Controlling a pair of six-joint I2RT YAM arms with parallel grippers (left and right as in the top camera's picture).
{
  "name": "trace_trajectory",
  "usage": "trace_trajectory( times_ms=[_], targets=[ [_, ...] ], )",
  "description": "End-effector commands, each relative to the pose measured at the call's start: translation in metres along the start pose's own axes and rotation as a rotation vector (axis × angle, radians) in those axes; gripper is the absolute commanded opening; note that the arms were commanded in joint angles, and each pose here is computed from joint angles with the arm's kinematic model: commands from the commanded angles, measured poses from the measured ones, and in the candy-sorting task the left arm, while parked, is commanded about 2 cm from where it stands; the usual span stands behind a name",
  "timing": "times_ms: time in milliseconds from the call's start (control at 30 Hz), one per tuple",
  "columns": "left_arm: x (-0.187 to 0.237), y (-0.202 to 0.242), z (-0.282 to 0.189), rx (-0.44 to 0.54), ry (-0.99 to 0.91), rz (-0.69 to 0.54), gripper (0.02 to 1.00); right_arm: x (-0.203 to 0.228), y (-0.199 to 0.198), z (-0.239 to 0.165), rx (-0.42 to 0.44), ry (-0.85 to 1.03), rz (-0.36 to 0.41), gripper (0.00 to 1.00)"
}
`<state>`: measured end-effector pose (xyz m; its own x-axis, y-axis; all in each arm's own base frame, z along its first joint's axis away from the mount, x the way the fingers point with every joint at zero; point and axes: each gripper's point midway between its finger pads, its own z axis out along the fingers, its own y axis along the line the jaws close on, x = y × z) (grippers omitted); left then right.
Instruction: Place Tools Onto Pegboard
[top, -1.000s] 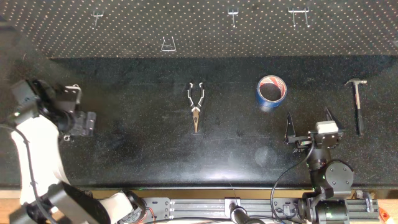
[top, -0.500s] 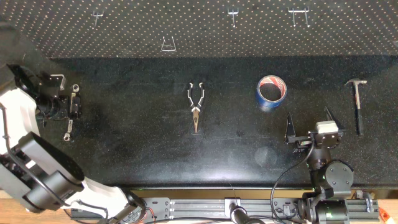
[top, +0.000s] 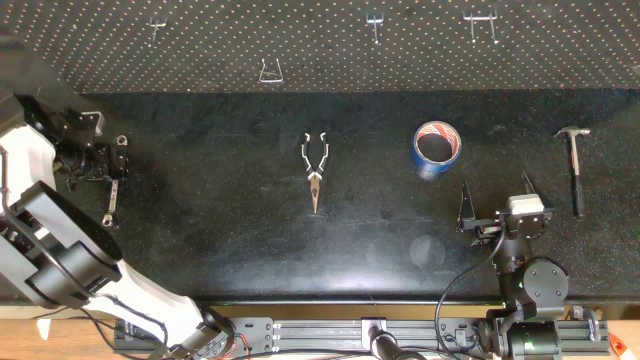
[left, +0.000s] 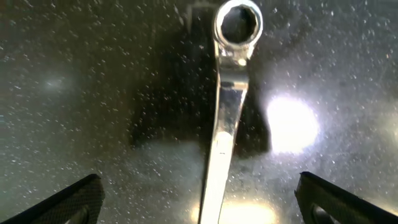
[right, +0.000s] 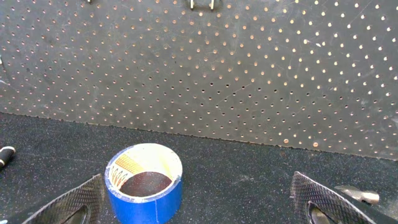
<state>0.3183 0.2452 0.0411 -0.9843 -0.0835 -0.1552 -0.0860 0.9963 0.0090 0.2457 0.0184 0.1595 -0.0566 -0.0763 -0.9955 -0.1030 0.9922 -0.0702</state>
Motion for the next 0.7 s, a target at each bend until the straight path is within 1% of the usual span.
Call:
trace_trajectory(
  times_ms=[33, 300, 700],
  targets=[
    [-0.010, 0.001, 0.007, 0.020, -0.010, -0.012, 1.000, 0.001, -0.003, 0.000, 0.014, 0.002, -0.012, 0.974],
    [-0.015, -0.011, 0.020, 0.037, 0.016, 0.021, 0.998, 0.001, -0.003, 0.000, 0.014, 0.002, -0.012, 0.976],
    [-0.014, -0.010, 0.022, 0.026, 0.026, 0.032, 0.998, 0.001, -0.003, 0.000, 0.014, 0.002, -0.012, 0.976]
  ],
)
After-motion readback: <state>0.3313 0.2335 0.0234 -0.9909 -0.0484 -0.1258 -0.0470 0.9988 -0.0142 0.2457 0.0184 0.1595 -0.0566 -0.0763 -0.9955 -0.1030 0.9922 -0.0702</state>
